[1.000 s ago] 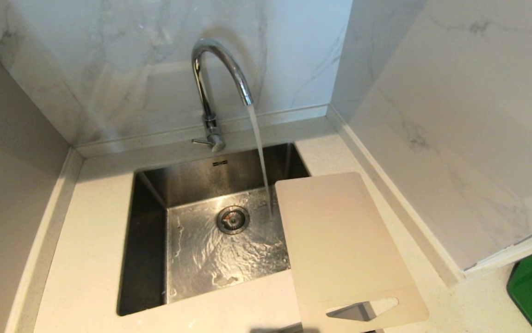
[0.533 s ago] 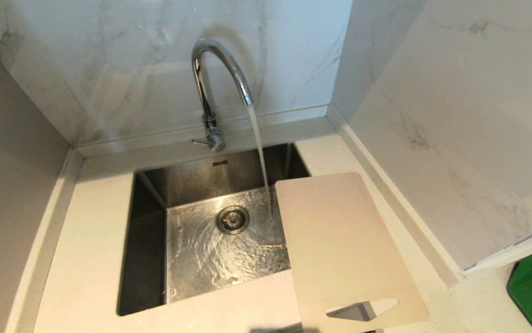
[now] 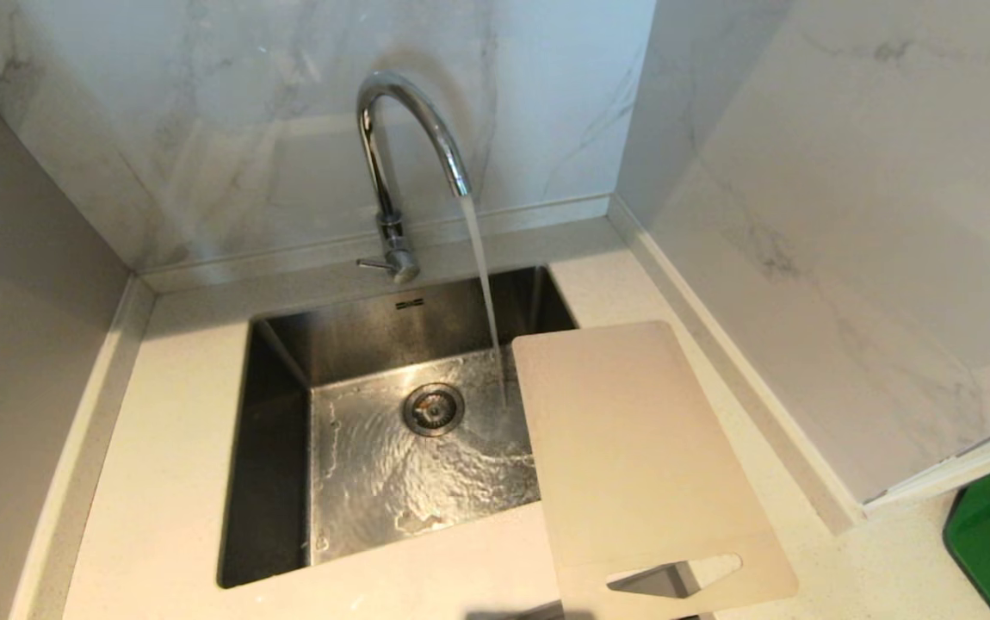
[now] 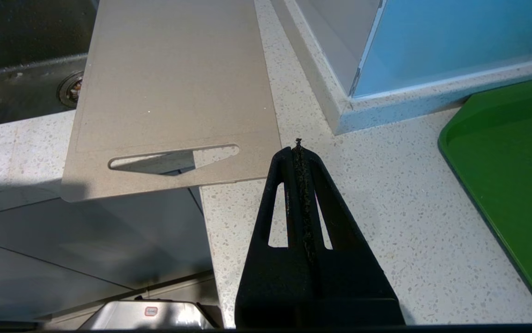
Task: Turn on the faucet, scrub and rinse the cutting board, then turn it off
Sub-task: Pick up the cutting board
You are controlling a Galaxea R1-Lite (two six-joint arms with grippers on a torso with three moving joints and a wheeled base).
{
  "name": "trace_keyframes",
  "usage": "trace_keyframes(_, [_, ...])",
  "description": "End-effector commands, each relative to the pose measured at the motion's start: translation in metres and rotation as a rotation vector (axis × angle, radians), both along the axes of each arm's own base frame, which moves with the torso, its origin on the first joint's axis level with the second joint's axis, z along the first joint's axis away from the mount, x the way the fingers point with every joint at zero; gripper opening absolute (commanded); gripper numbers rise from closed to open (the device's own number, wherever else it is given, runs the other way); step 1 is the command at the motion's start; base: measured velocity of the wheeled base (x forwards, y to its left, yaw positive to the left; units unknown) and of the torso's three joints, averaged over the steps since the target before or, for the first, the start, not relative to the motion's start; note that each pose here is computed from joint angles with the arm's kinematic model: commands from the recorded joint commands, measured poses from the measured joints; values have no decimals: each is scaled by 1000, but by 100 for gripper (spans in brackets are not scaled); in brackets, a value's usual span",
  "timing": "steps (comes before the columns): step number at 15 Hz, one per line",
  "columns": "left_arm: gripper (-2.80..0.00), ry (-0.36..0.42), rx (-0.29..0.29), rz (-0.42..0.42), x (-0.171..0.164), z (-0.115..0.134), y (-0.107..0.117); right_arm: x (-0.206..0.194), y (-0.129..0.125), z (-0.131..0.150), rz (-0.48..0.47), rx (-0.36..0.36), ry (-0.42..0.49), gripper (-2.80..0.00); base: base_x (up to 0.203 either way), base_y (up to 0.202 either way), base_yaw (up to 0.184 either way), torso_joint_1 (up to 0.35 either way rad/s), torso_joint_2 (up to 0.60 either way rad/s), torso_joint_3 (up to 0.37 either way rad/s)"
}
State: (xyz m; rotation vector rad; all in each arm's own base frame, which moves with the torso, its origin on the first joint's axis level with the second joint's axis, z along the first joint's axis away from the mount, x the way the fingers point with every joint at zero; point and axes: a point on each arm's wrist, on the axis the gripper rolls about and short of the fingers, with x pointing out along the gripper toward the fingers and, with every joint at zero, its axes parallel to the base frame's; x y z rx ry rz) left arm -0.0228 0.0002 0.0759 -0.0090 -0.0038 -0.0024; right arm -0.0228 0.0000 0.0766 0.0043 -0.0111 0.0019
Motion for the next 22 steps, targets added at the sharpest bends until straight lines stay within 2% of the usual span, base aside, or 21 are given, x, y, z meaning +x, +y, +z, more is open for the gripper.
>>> trace_keyframes(1, [-280, -4, 0, 0, 0, 0, 0, 0, 0, 0, 1, 0, 0, -280, 0, 0, 0, 0, 0, 0])
trace_keyframes(6, [-280, -4, 15, 1, 0, 0, 0, 0, 0, 0, 1, 0, 1, -280, 0, 0, 0, 0, 0, 0])
trace_keyframes(22, [-280, -2, 7, -1, 0, 0, 0, 0, 0, 0, 0, 2, 0, -280, 0, 0, 0, 0, 0, 0])
